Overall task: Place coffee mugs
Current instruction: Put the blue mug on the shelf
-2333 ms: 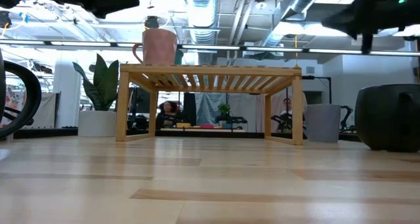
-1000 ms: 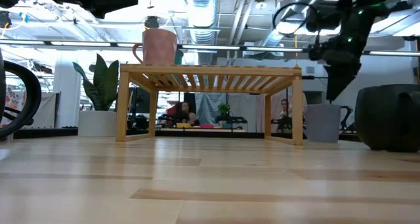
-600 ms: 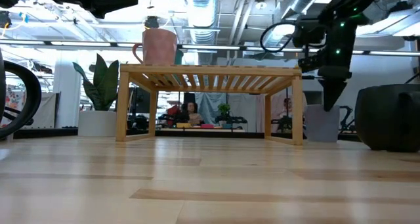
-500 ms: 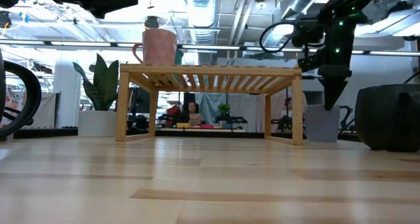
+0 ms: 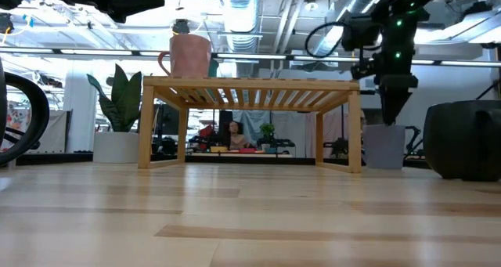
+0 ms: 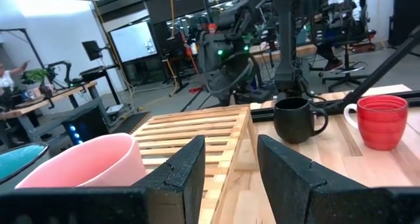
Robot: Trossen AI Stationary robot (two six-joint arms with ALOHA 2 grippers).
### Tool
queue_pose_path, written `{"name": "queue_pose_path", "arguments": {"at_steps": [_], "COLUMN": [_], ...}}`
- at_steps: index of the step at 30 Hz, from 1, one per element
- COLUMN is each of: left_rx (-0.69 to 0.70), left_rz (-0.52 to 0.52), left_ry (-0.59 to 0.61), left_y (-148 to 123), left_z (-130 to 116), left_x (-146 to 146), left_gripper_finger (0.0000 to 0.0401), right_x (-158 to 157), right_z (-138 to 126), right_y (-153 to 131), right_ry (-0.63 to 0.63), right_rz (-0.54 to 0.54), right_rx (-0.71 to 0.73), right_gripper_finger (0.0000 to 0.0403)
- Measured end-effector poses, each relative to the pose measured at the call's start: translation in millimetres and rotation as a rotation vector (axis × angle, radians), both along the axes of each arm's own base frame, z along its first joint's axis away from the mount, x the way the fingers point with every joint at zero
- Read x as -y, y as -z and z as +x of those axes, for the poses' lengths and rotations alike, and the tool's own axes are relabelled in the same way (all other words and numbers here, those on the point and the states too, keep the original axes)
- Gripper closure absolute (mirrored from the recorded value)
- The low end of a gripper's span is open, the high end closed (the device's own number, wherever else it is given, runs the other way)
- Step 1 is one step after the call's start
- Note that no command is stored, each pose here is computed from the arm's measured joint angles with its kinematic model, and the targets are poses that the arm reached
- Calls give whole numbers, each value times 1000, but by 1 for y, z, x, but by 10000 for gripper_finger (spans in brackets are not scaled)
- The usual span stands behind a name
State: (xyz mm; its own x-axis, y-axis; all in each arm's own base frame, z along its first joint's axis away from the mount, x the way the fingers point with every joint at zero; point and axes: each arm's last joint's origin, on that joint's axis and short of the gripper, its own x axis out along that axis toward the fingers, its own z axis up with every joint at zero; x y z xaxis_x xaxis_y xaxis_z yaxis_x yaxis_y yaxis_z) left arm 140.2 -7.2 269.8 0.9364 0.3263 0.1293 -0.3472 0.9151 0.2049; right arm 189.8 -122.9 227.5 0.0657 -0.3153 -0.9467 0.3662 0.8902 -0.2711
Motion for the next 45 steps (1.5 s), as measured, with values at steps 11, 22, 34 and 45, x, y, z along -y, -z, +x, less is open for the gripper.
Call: {"name": "queue_pose_path", "arguments": {"at_steps": [11, 22, 34, 45], "left_rx": [-3, -4, -7, -4], "left_rz": [2, 2, 8, 1], "left_ry": [0, 0, -1, 0], "left_y": [0, 0, 0, 0], "left_z": [0, 0, 0, 0], "left_x": [0, 0, 0, 0], "left_gripper_finger": [275, 275, 275, 275], "right_x": [21, 22, -7, -35], "right_z": [6, 1, -14, 16], "right_y": [28, 28, -54, -168], "right_ry": [23, 53, 181, 109], "right_rz": [21, 37, 13, -255], "right_rx": [-128, -145, -59, 291], "right_gripper_finger": [170, 363, 364, 364]}}
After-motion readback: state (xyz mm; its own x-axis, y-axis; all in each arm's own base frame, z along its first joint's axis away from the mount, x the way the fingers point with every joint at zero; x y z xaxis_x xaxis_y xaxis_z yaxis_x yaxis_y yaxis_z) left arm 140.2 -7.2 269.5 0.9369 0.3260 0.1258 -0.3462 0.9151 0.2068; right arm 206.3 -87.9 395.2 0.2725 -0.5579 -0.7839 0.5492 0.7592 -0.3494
